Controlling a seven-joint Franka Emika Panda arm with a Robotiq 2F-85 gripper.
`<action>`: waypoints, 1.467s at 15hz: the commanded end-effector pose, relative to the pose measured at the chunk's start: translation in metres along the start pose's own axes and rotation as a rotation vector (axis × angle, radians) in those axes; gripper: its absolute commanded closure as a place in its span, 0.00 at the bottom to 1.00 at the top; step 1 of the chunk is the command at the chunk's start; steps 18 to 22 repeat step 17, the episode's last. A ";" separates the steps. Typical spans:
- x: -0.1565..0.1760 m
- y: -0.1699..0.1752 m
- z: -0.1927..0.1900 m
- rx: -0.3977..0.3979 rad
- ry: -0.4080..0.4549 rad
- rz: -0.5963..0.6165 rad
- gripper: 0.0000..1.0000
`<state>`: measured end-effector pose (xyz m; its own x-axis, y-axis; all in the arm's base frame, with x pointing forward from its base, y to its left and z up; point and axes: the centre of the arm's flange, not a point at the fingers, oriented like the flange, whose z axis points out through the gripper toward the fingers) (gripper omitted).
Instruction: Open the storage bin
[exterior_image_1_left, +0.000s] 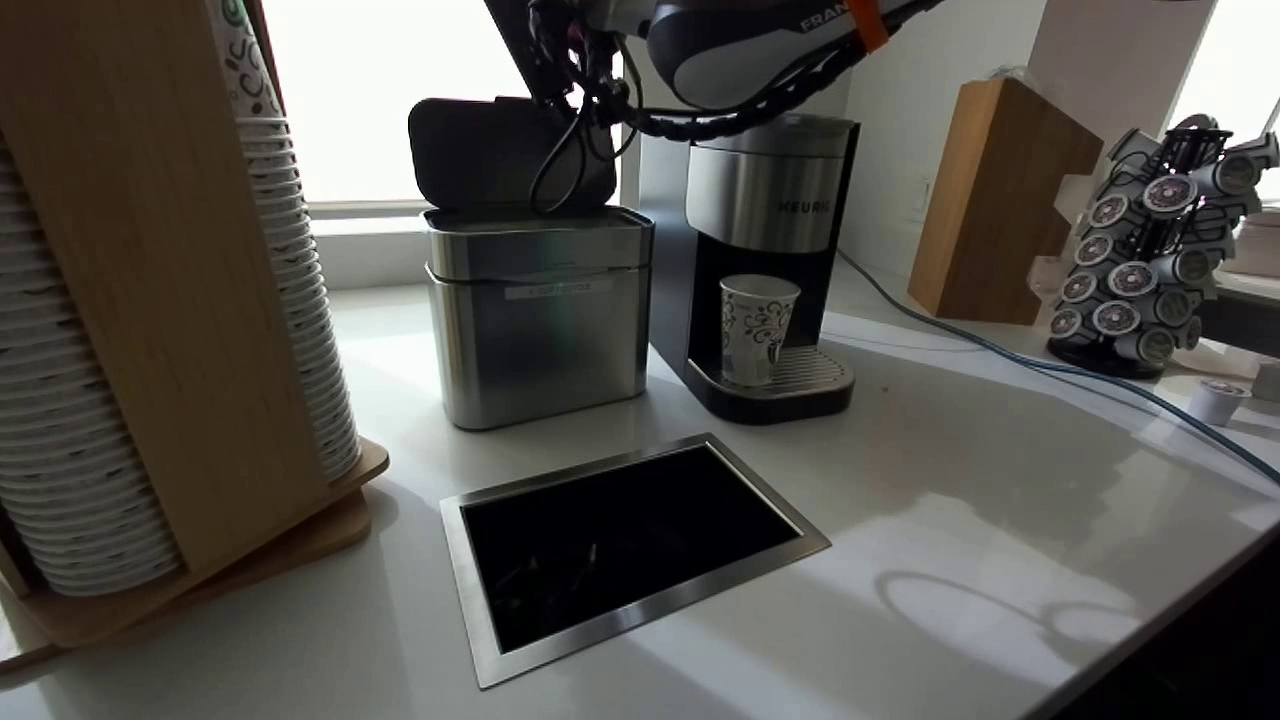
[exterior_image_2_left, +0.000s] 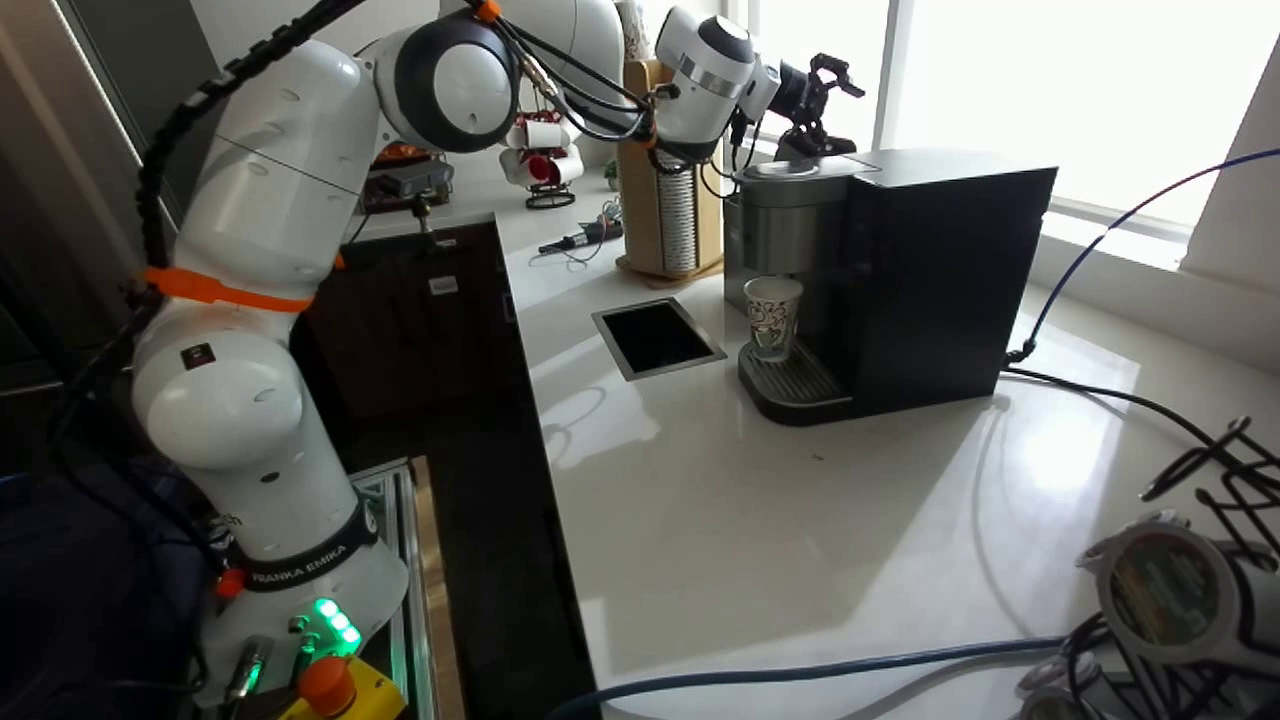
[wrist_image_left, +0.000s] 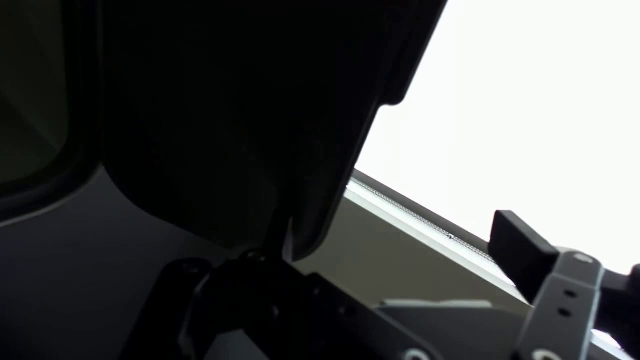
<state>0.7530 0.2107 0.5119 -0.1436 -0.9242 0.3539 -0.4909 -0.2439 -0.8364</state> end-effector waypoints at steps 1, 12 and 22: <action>-0.020 -0.009 -0.051 -0.031 -0.068 -0.016 0.00; -0.059 0.042 -0.256 -0.270 0.099 -0.233 0.00; -0.062 0.052 -0.293 -0.360 0.233 -0.264 0.00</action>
